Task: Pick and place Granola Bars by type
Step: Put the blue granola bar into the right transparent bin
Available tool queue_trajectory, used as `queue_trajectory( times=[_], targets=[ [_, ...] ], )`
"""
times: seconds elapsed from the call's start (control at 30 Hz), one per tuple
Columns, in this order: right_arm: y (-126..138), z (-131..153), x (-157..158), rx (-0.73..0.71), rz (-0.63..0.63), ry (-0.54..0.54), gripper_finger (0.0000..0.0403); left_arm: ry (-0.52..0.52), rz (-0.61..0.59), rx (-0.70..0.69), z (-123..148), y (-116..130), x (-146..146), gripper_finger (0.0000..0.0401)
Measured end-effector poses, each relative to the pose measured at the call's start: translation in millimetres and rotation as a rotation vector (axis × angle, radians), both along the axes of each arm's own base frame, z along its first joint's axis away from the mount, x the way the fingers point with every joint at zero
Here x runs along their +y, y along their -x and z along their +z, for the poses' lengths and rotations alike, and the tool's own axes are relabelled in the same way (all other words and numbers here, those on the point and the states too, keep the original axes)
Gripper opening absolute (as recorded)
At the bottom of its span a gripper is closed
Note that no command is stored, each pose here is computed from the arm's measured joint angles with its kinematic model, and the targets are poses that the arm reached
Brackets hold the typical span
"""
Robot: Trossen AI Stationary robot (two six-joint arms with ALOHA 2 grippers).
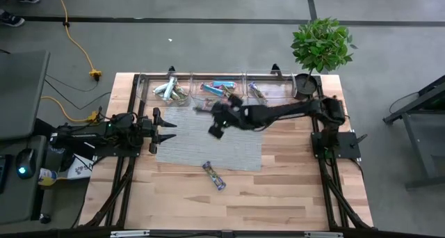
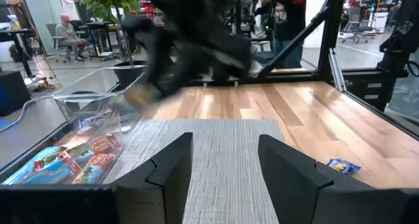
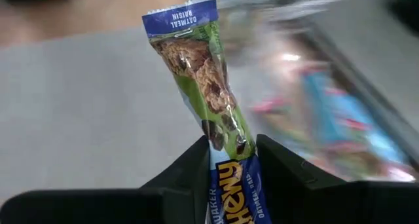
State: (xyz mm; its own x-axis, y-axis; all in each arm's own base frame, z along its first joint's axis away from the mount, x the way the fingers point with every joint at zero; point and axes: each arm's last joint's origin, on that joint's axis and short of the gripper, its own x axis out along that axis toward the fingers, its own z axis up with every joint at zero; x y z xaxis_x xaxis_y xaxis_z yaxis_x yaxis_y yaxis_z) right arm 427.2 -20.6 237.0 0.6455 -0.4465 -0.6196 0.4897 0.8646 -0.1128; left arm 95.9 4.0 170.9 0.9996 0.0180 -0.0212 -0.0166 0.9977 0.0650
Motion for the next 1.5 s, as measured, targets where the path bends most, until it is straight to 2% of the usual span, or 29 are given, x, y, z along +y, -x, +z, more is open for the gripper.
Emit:
queue_trajectory(
  times=[0.17,0.3,0.37,0.53,0.8,1.03,1.23,1.3,1.37,1.5],
  targets=[
    [35.7,35.6,-35.2,-0.023,-0.324,0.011,0.0100,0.000,0.000,0.000,0.0,0.0,0.0,0.0172],
    [70.5,42.1,-70.1,0.038,-0.596,-0.054,0.0095,0.000,0.000,0.001,-0.1,0.0,0.0,0.0172],
    [85.0,41.2,-86.5,0.086,-0.689,-0.087,0.0094,0.000,0.000,0.001,0.0,0.0,0.0,0.0172],
    [105.3,35.5,-120.5,0.203,-0.761,-0.131,0.0096,0.000,0.000,0.001,-0.1,0.0,0.0,0.0172],
    [122.0,33.5,-155.3,0.212,-0.807,-0.234,0.0093,0.000,0.000,0.001,-0.1,0.0,0.0,0.0172],
    [127.6,32.3,-164.4,0.210,-0.800,-0.315,0.0117,0.000,0.000,0.001,-0.2,0.0,0.0,0.0172],
    [124.8,32.2,-162.9,0.223,-0.726,-0.336,0.0162,0.000,0.000,0.002,-0.2,0.0,0.0,0.0172],
    [116.8,34.0,-160.6,0.197,-0.619,-0.340,0.0179,0.000,0.000,0.002,-0.2,0.0,0.0,0.0172],
    [104.6,37.3,-155.2,0.153,-0.452,-0.347,0.0192,0.000,0.000,0.001,-0.1,0.0,0.0,0.0172],
    [76.5,47.4,-133.3,-0.014,-0.198,-0.385,0.0207,0.000,0.000,0.002,-0.1,0.0,0.0,0.0172]
  ],
)
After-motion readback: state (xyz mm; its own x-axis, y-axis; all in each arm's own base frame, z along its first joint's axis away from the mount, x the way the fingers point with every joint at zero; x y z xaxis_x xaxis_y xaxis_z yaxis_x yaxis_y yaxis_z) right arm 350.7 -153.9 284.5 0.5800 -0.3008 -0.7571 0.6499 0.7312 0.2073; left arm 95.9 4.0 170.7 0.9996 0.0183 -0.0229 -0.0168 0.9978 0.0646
